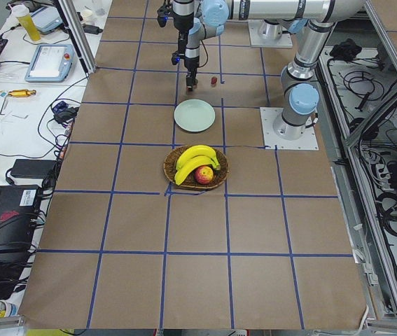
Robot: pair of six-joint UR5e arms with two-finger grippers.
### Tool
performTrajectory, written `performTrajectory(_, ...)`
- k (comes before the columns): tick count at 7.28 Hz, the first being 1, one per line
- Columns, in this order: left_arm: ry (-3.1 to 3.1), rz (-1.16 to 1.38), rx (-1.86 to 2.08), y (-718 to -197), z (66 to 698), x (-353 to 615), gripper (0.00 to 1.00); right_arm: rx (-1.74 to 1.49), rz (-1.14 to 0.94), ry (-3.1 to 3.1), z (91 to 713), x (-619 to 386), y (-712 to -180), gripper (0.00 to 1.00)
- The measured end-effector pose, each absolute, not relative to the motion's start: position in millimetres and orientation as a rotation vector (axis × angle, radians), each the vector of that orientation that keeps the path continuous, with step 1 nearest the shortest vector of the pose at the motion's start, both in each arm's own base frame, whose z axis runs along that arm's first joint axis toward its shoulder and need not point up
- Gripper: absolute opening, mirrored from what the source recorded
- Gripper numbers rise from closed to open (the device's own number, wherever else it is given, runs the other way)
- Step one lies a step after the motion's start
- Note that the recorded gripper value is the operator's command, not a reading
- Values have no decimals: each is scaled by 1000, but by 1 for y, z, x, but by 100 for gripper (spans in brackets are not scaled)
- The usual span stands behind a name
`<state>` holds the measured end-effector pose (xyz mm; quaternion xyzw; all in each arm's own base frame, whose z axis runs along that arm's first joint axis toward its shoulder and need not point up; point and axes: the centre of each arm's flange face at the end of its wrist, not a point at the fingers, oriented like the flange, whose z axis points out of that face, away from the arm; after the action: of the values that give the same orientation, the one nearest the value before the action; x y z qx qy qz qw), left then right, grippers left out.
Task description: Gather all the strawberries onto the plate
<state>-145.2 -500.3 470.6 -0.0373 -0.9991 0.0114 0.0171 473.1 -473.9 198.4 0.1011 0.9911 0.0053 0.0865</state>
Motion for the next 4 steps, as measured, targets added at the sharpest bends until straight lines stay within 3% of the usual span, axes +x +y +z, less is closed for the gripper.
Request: performTrajectory(4, -3105, 36, -116, -500, 471, -145, 100, 317, -14, 3043, 281, 341, -531, 100)
